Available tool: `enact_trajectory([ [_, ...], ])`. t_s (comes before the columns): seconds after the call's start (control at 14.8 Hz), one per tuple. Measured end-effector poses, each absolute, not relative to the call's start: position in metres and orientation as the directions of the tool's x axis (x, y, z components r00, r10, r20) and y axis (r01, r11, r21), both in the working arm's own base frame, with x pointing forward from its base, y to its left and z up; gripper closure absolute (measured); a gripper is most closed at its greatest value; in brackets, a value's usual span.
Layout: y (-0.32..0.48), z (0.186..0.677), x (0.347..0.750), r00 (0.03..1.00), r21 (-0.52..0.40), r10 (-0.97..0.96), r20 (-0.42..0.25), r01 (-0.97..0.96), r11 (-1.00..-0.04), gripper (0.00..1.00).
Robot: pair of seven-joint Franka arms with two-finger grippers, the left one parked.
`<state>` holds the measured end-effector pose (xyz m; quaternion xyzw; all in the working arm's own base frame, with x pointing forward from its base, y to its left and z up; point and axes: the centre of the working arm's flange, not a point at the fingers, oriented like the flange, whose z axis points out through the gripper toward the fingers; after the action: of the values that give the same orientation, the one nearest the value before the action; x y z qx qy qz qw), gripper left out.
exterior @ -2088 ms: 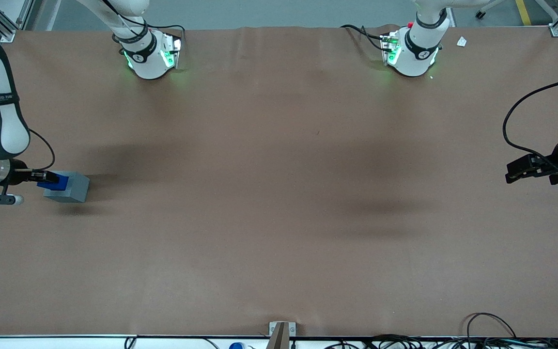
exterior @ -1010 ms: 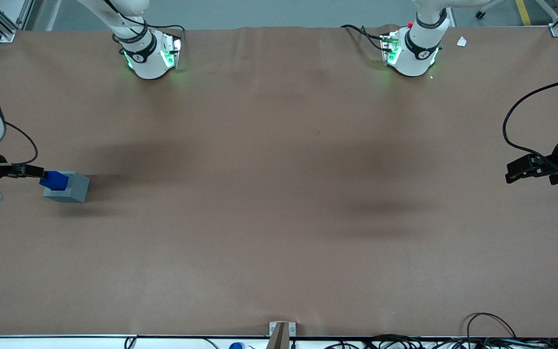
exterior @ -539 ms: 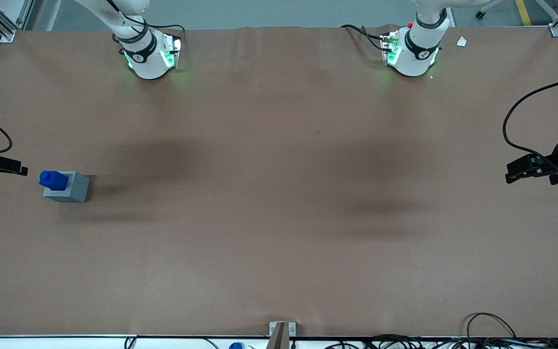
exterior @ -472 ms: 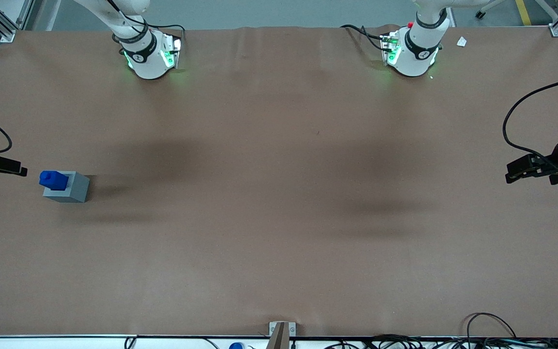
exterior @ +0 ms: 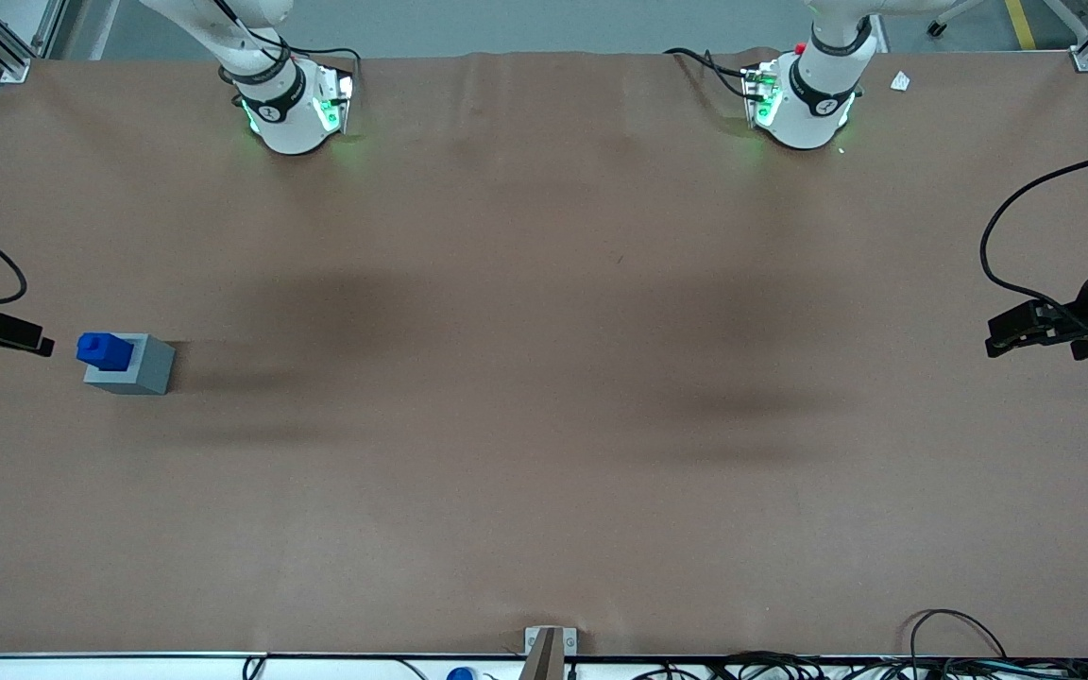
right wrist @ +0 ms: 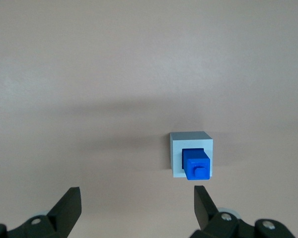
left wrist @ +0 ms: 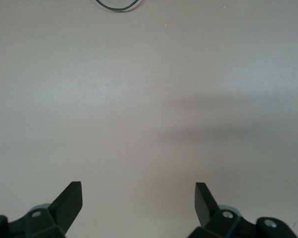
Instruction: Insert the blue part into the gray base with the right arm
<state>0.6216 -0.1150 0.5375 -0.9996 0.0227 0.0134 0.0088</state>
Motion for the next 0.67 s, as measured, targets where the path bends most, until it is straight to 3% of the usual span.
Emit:
enact_trajectory([
  [0.67,-0.023,0.638,0.562,0.997,-0.014,-0.078,-0.016,-0.078,-0.997,0.0],
])
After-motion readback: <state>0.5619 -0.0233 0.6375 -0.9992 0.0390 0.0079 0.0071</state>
